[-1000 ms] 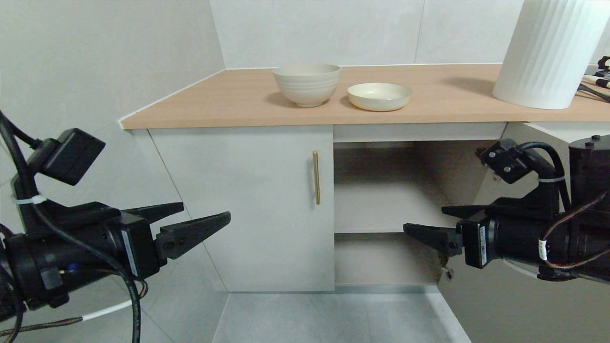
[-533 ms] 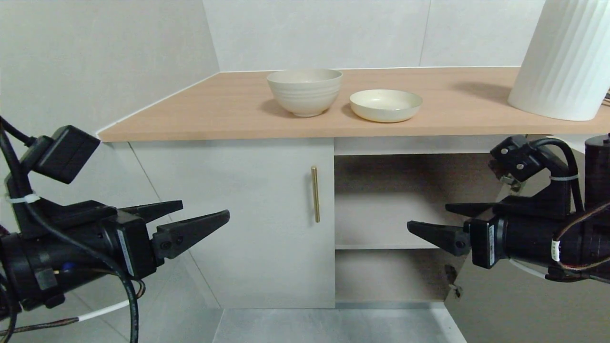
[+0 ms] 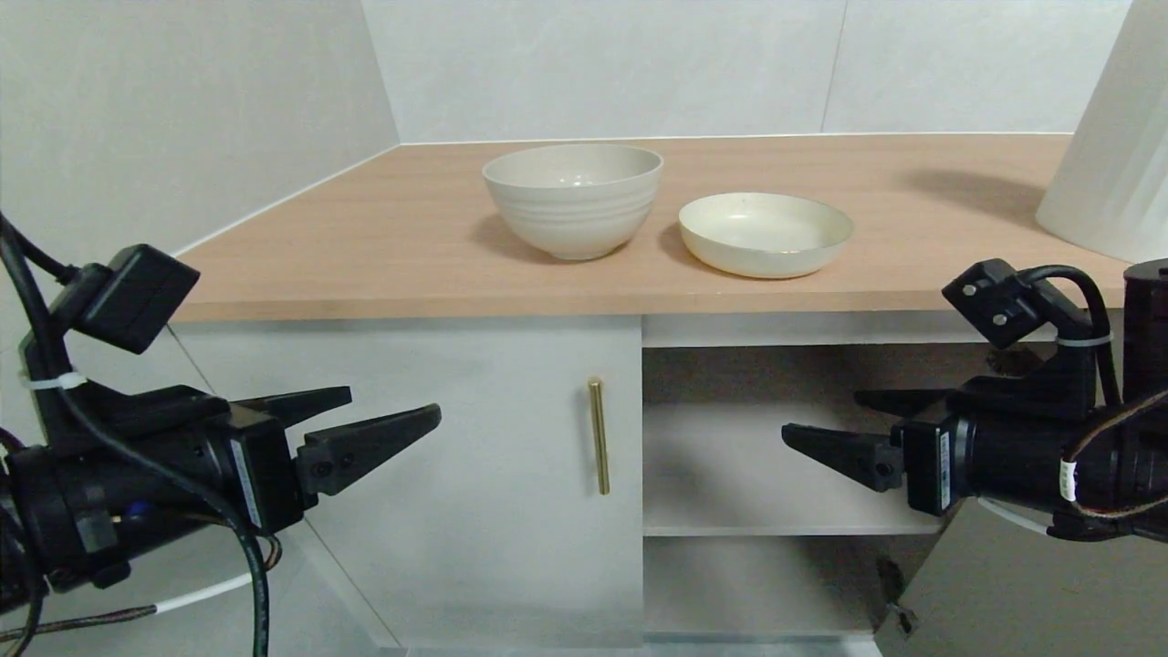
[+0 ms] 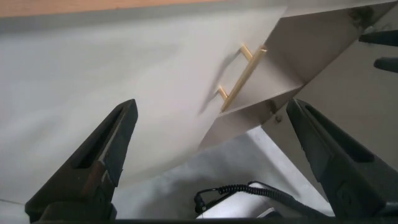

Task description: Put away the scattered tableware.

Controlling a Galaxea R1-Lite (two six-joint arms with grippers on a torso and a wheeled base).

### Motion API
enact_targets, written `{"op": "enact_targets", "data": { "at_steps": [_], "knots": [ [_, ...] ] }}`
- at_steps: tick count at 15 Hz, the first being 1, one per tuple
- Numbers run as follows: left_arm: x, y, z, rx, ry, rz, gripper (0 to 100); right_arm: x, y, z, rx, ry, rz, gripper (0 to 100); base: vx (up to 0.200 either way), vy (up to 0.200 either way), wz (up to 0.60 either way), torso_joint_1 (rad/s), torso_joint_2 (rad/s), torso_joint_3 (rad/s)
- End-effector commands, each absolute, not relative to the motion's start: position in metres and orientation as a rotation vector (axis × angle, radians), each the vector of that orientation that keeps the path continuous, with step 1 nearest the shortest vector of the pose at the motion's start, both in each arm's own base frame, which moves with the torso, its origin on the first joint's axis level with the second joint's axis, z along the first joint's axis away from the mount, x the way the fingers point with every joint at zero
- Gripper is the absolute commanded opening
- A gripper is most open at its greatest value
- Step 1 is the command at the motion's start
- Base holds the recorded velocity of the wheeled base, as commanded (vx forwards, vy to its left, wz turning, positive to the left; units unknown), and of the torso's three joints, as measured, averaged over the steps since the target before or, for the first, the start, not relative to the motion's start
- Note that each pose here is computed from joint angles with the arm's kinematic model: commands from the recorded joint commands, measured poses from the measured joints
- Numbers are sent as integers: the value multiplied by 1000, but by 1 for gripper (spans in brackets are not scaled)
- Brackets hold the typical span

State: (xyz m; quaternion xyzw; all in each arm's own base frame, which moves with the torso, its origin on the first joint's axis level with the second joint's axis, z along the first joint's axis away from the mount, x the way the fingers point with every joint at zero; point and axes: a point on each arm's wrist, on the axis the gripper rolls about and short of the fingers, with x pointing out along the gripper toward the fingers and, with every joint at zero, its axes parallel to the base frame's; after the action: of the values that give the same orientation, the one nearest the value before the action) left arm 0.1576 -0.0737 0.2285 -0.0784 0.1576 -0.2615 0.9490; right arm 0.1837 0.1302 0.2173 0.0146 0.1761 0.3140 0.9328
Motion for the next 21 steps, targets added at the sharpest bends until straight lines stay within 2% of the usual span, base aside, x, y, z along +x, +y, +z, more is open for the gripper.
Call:
{"op": "enact_targets", "data": {
  "at_steps": [1, 6, 10, 14, 17, 21],
  "knots": [
    [157, -74, 229, -160, 319, -535, 100, 183, 130, 218, 31, 355, 645, 100, 0, 0, 0, 0, 0, 0],
    [160, -75, 228, -159, 329, -539, 100, 184, 131, 216, 28, 366, 644, 100, 0, 0, 0, 0, 0, 0],
    [170, -80, 224, -153, 330, -544, 100, 185, 131, 216, 22, 365, 645, 100, 0, 0, 0, 55, -218, -235],
    [188, -90, 217, -151, 321, -556, 100, 186, 132, 215, 16, 369, 645, 100, 0, 0, 0, 174, -513, -297],
    [208, -99, 215, -159, 279, -561, 100, 190, 135, 211, 11, 385, 642, 100, 0, 0, 0, 176, -465, -290],
    [228, -106, 209, -159, 306, -544, 100, 199, 140, 201, 3, 415, 637, 100, 0, 0, 0, 196, -477, -281]
  ]
}}
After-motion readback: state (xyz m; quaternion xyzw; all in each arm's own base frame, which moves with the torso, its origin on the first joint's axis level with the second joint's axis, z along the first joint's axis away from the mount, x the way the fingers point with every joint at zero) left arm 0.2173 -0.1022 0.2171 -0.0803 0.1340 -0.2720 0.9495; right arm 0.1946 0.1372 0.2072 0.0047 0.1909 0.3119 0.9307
